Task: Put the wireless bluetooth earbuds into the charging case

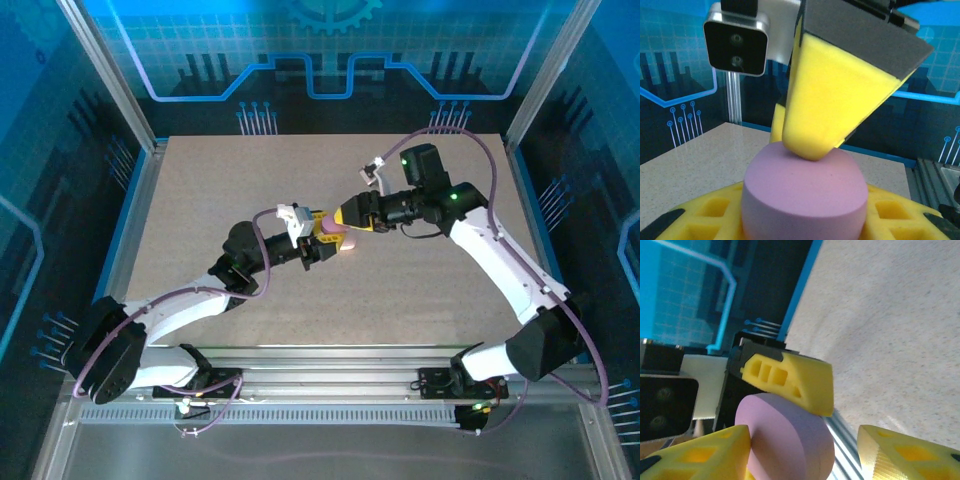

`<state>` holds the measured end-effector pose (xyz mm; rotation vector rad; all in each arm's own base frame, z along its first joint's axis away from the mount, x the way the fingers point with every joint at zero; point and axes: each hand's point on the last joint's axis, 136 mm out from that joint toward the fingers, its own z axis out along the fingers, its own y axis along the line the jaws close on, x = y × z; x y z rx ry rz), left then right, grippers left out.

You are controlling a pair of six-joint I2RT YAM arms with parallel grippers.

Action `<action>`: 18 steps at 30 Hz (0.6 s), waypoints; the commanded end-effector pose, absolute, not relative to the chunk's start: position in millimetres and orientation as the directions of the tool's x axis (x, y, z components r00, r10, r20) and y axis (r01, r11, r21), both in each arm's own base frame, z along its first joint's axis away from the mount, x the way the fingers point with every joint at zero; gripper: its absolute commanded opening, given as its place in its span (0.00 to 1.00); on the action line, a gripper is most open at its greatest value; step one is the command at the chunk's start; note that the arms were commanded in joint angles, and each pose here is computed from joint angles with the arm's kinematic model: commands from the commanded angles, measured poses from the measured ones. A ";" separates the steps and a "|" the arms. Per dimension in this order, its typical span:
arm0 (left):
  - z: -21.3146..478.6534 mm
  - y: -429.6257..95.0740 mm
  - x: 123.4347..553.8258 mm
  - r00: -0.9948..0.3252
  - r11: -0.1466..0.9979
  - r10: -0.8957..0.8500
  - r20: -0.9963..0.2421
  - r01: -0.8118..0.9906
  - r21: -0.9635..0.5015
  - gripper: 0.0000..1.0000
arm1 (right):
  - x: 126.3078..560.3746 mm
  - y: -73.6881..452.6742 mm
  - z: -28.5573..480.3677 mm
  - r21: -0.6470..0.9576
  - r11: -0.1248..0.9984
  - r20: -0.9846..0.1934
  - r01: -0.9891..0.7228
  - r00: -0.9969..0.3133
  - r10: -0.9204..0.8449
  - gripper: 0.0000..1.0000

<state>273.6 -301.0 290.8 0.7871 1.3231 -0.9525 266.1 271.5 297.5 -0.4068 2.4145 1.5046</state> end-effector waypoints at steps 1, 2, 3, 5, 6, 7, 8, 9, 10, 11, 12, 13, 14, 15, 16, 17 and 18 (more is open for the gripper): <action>332.0 -302.1 272.9 0.081 0.408 -0.207 -0.975 0.913 -0.011 0.41 | 248.5 281.8 310.2 0.904 0.252 -0.314 -0.345 -0.937 -0.155 0.60; 332.1 -302.2 272.4 0.081 0.406 -0.206 -0.975 0.914 -0.010 0.41 | 247.3 282.5 310.9 0.910 0.233 -0.312 -0.343 -0.937 -0.160 0.59; 332.3 -302.8 271.3 0.084 0.401 -0.205 -0.975 0.916 -0.005 0.41 | 247.3 282.1 310.6 0.913 0.226 -0.311 -0.341 -0.937 -0.159 0.57; 331.5 -303.9 269.4 0.087 0.389 -0.199 -0.976 0.921 0.003 0.42 | 249.5 281.9 309.1 0.919 0.220 -0.299 -0.327 -0.942 -0.152 0.53; 331.0 -304.4 269.5 0.088 0.387 -0.195 -0.977 0.922 0.005 0.42 | 250.5 282.6 309.7 0.924 0.209 -0.293 -0.321 -0.944 -0.153 0.52; 330.2 -304.8 269.7 0.087 0.388 -0.191 -0.978 0.922 0.006 0.42 | 249.8 284.1 310.2 0.929 0.194 -0.289 -0.317 -0.944 -0.159 0.50; 329.3 -304.8 270.0 0.089 0.391 -0.184 -0.979 0.921 0.010 0.42 | 249.4 284.5 310.9 0.930 0.187 -0.288 -0.316 -0.944 -0.163 0.47; 328.2 -304.5 270.6 0.089 0.393 -0.177 -0.980 0.919 0.012 0.43 | 251.2 283.5 309.8 0.928 0.198 -0.288 -0.315 -0.945 -0.154 0.43; 327.2 -304.9 270.7 0.087 0.393 -0.167 -0.982 0.919 0.014 0.43 | 254.0 281.4 308.1 0.925 0.213 -0.291 -0.316 -0.947 -0.139 0.39; 324.9 -305.6 270.5 0.085 0.392 -0.153 -0.985 0.920 0.019 0.44 | 256.3 279.6 306.5 0.924 0.223 -0.290 -0.312 -0.949 -0.127 0.34; 321.6 -306.2 270.6 0.082 0.392 -0.135 -0.987 0.920 0.022 0.44 | 258.5 277.5 304.9 0.926 0.228 -0.281 -0.301 -0.953 -0.116 0.31; 319.6 -306.1 271.0 0.082 0.395 -0.122 -0.989 0.918 0.027 0.45 | 260.4 276.1 303.7 0.927 0.232 -0.277 -0.295 -0.955 -0.108 0.28; 317.1 -305.9 271.7 0.082 0.400 -0.110 -0.991 0.916 0.032 0.46 | 262.5 273.9 301.9 0.926 0.241 -0.275 -0.290 -0.957 -0.093 0.24; 314.1 -305.3 272.5 0.081 0.407 -0.099 -0.992 0.913 0.034 0.47 | 264.4 272.2 300.7 0.926 0.246 -0.277 -0.287 -0.958 -0.078 0.23; 312.4 -304.9 273.1 0.082 0.411 -0.091 -0.993 0.911 0.037 0.49 | 265.0 271.5 300.5 0.927 0.243 -0.277 -0.286 -0.958 -0.070 0.22; 309.9 -304.6 273.3 0.082 0.414 -0.079 -0.993 0.909 0.042 0.49 | 265.6 270.6 300.3 0.928 0.241 -0.277 -0.284 -0.959 -0.063 0.21; 308.8 -304.1 273.8 0.082 0.419 -0.073 -0.994 0.907 0.044 0.50 | 266.5 268.9 300.2 0.929 0.243 -0.274 -0.279 -0.960 -0.053 0.20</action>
